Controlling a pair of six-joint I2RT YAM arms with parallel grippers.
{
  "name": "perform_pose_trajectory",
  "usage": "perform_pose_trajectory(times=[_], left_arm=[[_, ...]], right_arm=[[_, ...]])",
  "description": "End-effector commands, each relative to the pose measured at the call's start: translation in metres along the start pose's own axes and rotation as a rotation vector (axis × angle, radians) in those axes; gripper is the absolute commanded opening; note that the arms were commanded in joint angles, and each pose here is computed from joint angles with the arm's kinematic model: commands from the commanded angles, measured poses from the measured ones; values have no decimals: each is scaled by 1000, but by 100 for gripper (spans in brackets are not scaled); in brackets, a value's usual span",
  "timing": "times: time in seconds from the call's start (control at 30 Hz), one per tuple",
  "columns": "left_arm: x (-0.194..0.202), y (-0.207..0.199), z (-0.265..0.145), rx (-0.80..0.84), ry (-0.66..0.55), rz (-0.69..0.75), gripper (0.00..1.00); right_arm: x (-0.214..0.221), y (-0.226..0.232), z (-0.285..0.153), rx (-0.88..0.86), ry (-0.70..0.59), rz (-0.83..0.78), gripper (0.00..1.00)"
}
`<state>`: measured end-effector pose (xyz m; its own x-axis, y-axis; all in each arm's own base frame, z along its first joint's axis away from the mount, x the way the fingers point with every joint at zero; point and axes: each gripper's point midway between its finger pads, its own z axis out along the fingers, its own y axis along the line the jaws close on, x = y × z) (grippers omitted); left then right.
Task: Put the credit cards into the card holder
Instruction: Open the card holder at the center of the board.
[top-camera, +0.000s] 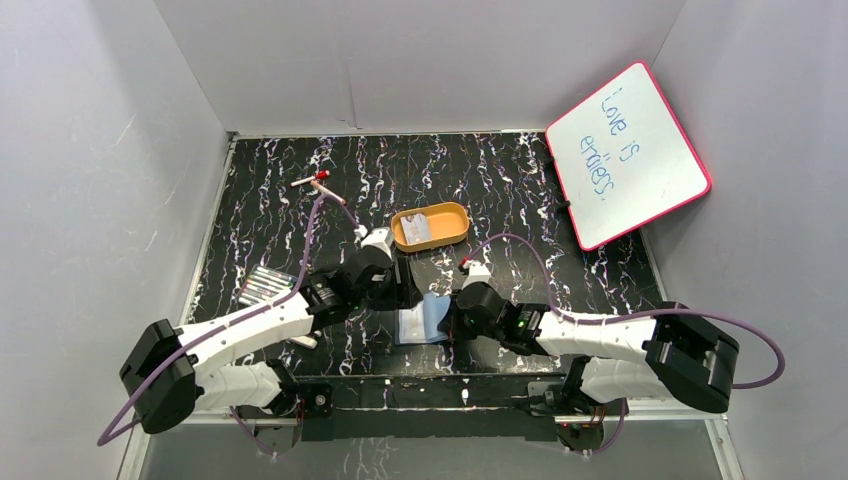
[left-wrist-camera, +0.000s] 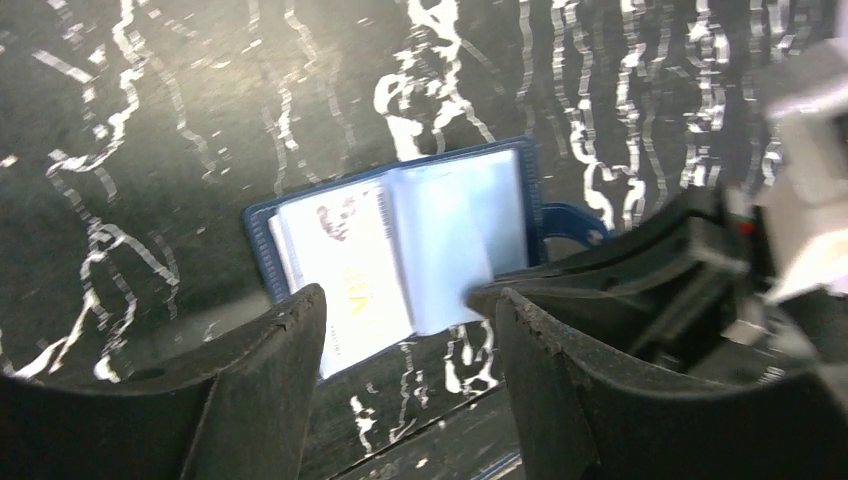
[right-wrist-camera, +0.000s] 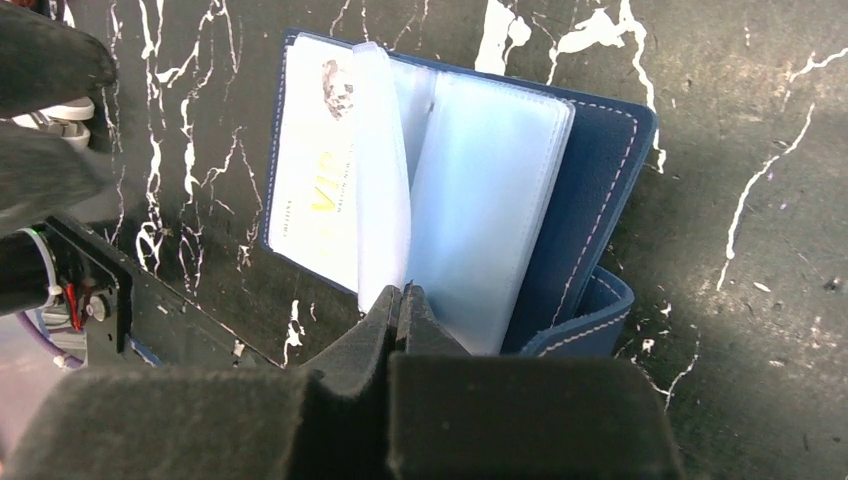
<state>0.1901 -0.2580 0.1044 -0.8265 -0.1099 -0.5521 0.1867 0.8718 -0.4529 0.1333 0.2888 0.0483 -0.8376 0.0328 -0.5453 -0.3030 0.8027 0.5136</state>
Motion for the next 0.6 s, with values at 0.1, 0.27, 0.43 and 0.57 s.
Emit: perform_pose_trajectory(times=[0.1, 0.27, 0.43, 0.57], left_arm=[[12, -40, 20, 209, 57, -11, 48], [30, -35, 43, 208, 111, -23, 33], [41, -28, 55, 184, 138, -29, 24], [48, -20, 59, 167, 154, -30, 19]], right_arm=[[-8, -3, -5, 29, -34, 28, 0], [-5, -10, -11, 42, -24, 27, 0], [-1, -15, -18, 54, -13, 21, 0], [-2, -13, -23, 22, -26, 22, 0]])
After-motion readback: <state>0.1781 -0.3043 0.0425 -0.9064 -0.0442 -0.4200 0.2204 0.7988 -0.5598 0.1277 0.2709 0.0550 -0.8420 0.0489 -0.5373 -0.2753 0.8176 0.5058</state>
